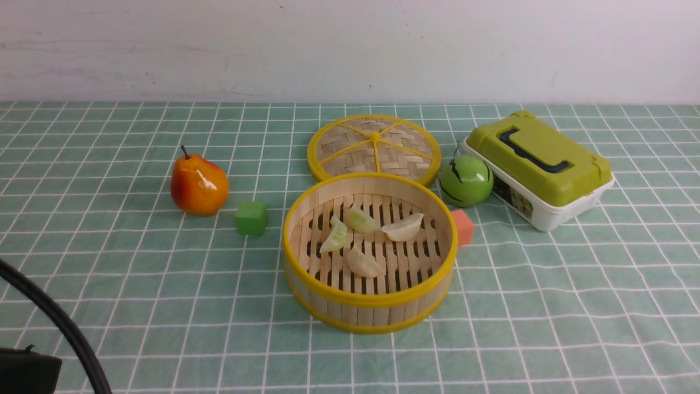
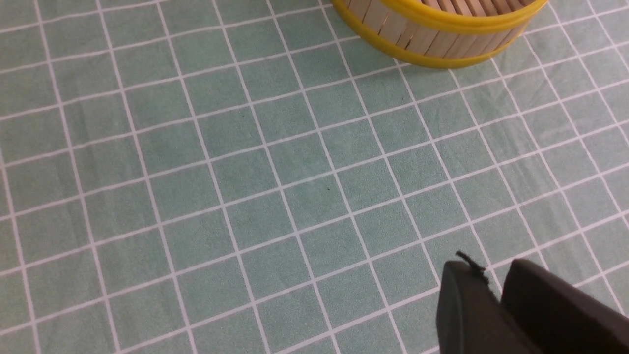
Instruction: Put the dumplings into the steamer on the table with the blue tablecloth.
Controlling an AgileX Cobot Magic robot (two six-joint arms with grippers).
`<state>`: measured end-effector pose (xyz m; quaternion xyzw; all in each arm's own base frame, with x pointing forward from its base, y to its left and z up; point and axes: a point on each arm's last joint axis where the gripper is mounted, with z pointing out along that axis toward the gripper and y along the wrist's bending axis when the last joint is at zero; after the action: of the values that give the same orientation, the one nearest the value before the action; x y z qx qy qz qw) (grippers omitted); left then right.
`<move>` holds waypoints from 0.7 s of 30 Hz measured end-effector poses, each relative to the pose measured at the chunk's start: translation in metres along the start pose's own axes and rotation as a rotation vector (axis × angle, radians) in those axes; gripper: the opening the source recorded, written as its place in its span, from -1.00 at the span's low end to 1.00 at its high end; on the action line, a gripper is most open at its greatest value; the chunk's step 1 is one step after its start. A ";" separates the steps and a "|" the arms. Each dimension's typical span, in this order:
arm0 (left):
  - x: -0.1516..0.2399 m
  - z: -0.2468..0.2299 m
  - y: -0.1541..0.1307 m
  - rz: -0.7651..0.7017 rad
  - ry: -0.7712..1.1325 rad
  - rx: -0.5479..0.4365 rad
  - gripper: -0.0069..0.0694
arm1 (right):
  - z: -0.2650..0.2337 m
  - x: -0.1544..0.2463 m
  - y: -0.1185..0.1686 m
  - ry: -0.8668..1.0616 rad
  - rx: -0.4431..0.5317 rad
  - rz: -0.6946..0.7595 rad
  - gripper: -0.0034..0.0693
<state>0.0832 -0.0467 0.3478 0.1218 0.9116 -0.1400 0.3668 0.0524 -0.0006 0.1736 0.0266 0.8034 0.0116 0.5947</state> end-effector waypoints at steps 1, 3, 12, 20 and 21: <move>0.001 0.001 0.000 0.000 0.004 -0.001 -0.53 | 0.000 0.000 0.000 0.000 0.000 0.000 -0.94; 0.002 0.003 0.001 0.001 0.002 -0.006 -0.53 | 0.000 0.000 0.000 0.000 0.000 -0.001 -0.94; 0.042 0.026 0.026 -0.119 -0.564 -0.018 -0.86 | 0.000 0.000 0.000 0.000 0.000 -0.002 -0.91; 0.101 0.051 0.053 -0.252 -0.863 -0.200 -0.86 | 0.000 0.000 0.000 0.000 0.000 -0.002 -0.90; 0.108 0.055 0.055 -0.261 -0.859 -0.217 -0.86 | 0.000 0.000 0.000 0.000 0.000 -0.002 -0.90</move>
<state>0.0607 -0.0018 0.2246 -0.1020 0.6939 -0.1267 0.7014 0.0524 -0.0006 0.1736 0.0257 0.8035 0.0109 0.5947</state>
